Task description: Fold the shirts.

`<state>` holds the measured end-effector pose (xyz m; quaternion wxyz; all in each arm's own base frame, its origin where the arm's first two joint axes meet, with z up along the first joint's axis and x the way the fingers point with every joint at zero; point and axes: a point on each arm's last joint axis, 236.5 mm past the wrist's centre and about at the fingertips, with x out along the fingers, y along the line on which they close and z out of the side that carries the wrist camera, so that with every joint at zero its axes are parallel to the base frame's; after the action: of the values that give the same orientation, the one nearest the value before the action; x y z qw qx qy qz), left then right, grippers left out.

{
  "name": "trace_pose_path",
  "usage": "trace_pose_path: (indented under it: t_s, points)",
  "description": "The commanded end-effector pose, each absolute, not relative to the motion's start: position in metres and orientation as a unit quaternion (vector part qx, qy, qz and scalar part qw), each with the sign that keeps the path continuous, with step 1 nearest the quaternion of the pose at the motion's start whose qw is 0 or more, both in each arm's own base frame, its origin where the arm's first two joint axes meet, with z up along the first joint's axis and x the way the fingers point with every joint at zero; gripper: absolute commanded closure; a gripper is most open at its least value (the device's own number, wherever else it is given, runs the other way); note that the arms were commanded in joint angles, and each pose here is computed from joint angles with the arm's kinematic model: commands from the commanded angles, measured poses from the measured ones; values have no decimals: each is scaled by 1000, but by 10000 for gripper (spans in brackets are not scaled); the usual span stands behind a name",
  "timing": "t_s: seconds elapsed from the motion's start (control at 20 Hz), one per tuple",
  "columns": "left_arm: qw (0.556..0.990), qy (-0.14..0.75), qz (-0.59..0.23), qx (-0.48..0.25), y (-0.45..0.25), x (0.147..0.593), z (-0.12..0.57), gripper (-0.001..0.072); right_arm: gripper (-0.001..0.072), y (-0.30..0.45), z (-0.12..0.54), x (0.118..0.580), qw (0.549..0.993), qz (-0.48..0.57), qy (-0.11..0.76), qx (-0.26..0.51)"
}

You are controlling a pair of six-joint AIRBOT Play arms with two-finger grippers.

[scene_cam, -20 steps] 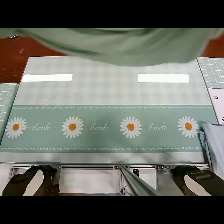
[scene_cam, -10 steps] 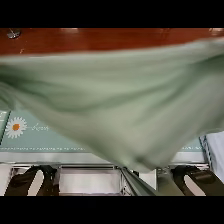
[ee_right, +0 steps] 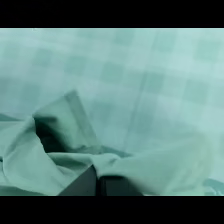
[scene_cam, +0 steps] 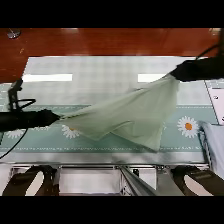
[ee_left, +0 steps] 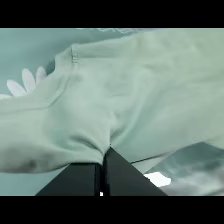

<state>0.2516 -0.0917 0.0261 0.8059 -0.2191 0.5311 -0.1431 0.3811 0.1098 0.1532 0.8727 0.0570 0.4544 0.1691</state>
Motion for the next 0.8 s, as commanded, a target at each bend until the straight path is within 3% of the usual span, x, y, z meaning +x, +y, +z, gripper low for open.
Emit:
trace_pose_path:
  t_s: [0.0,0.2,0.25,0.3,0.35,0.45,0.55,0.65,0.75]
  points:
    - [825,492,-84,-263,-81,305,-17,689,690,126,77,443,839,161,509,105]
    - [816,486,-53,-308,-75,361,-34,680,681,155,56,498,812,178,522,191]
    - [806,502,-59,-308,-79,366,-38,536,484,159,59,506,807,183,519,215]
    - [791,527,-72,-302,-84,367,-42,138,118,160,66,510,800,195,517,235]
    - [778,556,-94,-277,-86,361,-44,4,98,155,74,510,800,208,513,234]
    - [744,627,-111,-205,-66,337,-49,5,98,124,84,492,795,226,533,183]
    - [720,666,-81,-178,-26,311,-53,5,98,56,71,451,771,179,601,111]
    - [699,683,-45,-209,4,288,-60,6,98,-19,52,410,746,89,655,84]
    - [676,678,-27,-287,8,265,-74,6,98,-74,32,373,735,-7,661,148]
